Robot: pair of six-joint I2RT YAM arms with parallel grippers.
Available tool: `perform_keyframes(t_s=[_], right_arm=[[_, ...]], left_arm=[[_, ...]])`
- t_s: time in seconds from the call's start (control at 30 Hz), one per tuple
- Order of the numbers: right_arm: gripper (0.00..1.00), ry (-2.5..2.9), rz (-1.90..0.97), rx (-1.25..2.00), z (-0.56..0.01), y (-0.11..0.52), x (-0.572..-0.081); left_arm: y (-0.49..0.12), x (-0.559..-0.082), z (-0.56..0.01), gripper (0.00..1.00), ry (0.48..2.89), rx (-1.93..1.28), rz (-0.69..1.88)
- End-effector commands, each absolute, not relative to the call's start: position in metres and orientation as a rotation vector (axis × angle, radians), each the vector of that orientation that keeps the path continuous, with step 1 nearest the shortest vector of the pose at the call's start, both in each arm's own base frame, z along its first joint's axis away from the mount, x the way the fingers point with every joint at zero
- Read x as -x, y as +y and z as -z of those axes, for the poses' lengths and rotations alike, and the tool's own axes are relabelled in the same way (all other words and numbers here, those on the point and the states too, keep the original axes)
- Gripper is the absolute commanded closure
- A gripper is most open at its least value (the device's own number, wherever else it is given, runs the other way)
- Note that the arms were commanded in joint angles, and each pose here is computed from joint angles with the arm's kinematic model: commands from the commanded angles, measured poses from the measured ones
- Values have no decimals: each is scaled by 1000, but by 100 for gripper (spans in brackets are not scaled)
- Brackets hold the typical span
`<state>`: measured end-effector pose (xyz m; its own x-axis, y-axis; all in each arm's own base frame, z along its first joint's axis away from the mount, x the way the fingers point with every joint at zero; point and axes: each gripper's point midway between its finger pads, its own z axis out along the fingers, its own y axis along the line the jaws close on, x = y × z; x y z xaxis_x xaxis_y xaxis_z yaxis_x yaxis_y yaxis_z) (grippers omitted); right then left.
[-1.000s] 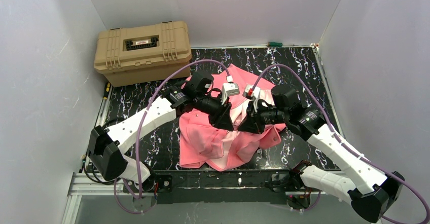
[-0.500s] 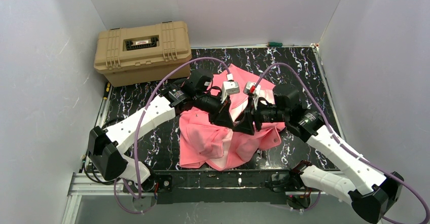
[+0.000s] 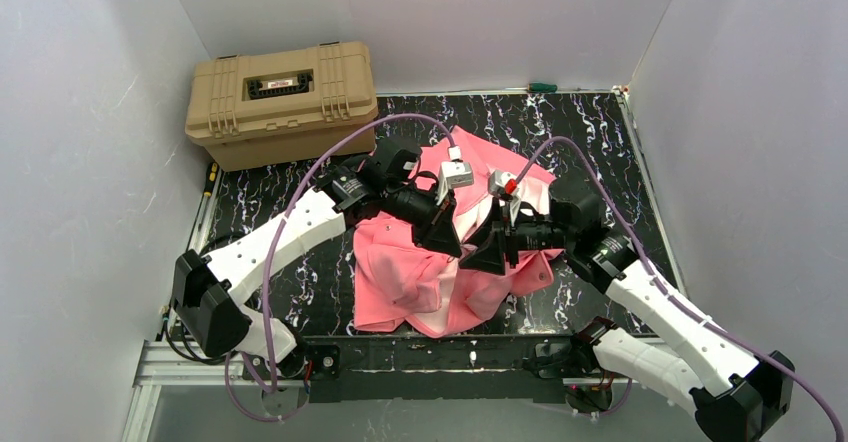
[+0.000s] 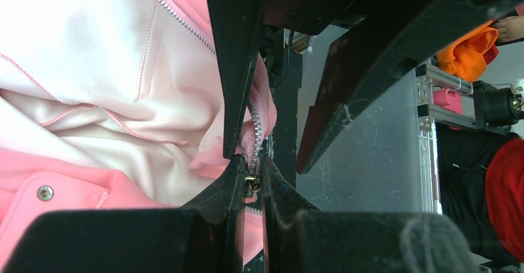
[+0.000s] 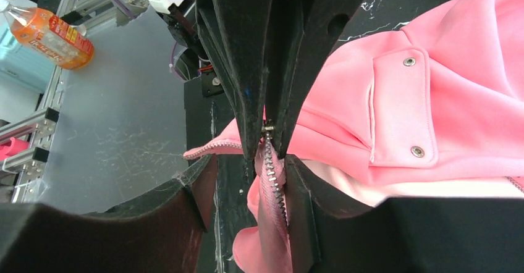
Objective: Zip up the jacket
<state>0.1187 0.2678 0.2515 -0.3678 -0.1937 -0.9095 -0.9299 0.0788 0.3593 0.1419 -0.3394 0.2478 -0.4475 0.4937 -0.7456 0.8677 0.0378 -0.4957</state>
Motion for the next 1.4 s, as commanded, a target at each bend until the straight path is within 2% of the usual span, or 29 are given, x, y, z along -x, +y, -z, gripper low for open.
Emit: perform_keyframes(t_s=[0.0,0.23,0.3,0.37,0.6,0.73,0.77,0.8,0.83,0.93,1.0,1.23,1.37], right_arm=[[51,1559,-1427,1134,-266,267,-109],[68,1508,-1493,1089,-267,268,-115],[79,1472,-1524,1065,-273,268,-117],[97,1448,-1544,1053,-279,268,-117],[99,1460,-1582,1023,-285,256,-115],[99,1573,-1510,1028,-274,251,-121],[99,1604,-1490,1035,-271,250,-122],[99,1653,-1470,1037,-266,248,-122],[99,1689,-1449,1043,-264,245,-122],[99,1807,-1351,1094,-255,237,-123],[99,1861,-1296,1135,-249,234,-122],[99,1976,-1240,1175,-239,227,-118],[99,1972,-1221,1169,-243,226,-120]], left_arm=[[-338,-140,-287,100,1839,-1367,1391],[-341,-141,-298,100,1814,-1363,1404],[-341,-140,-298,100,1818,-1366,1408],[-340,-140,-298,100,1830,-1366,1403],[-334,-141,-285,100,1846,-1395,1346],[-327,-142,-278,100,1868,-1396,1291],[-326,-143,-276,90,1878,-1391,1278],[-325,-145,-274,69,1895,-1379,1261],[-323,-146,-273,56,1913,-1364,1246],[-314,-146,-269,32,1944,-1350,1208],[-302,-142,-265,20,1977,-1344,1219],[-273,-121,-244,2,2076,-1305,1300],[-277,-121,-213,2,2114,-1279,1331]])
